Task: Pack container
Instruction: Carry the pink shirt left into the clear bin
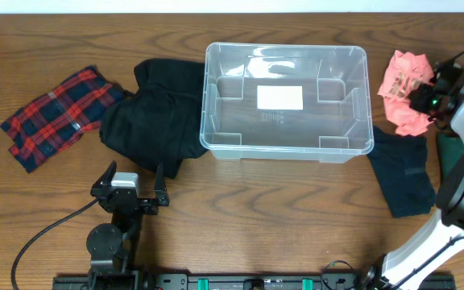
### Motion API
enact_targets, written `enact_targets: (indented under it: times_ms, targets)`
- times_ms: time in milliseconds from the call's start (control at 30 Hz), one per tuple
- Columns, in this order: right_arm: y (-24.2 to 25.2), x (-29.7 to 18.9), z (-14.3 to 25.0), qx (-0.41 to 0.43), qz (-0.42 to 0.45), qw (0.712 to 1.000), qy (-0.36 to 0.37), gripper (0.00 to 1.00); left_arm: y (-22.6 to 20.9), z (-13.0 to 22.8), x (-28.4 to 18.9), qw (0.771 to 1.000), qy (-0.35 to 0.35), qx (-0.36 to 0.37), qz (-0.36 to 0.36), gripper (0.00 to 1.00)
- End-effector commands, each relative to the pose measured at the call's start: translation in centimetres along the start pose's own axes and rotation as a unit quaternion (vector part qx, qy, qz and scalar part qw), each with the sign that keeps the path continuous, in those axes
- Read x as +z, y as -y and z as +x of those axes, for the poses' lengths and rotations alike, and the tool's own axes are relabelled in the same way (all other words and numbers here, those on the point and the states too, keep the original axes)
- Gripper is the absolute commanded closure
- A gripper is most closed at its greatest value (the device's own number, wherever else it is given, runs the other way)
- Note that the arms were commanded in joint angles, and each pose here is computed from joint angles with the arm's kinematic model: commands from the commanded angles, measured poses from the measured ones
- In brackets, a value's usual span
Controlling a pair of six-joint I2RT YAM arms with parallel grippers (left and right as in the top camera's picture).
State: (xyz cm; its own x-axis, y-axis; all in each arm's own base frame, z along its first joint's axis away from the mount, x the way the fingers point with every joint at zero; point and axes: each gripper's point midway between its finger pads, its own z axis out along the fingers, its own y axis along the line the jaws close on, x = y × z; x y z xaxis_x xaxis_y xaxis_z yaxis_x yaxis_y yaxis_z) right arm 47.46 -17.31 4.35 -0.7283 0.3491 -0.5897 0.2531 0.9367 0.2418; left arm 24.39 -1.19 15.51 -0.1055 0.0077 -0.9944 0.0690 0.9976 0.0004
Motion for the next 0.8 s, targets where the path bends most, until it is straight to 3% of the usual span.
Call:
enact_targets:
  times_ms: [0,200,400,600,767]
  targets:
    - [-2.1,-6.2,-5.9,-0.038,0.005,0.995,0.092,0.99,-0.1,1.7,0.2,1.0,-0.022,-0.006,-0.002,0.02]
    - [-7.3,-13.4,-9.8,-0.076,-0.053,0.981,0.171,0.99,-0.1,1.7,0.2,1.0,-0.022,-0.006,-0.002,0.02]
    - [-14.6,-19.7,-11.2,-0.056,-0.135,0.965,0.218,0.99,-0.1,1.7,0.2,1.0,-0.022,-0.006,-0.002,0.02]
    - [-24.8,-22.8,-8.6,-0.057,-0.241,0.949,0.195,0.99,-0.1,1.7,0.2,1.0,-0.022,-0.006,-0.002,0.02]
    - [-32.6,-22.1,-4.6,-0.042,-0.284,0.947,0.144,0.99,-0.1,1.7,0.2,1.0,-0.022,-0.006,-0.002,0.02]
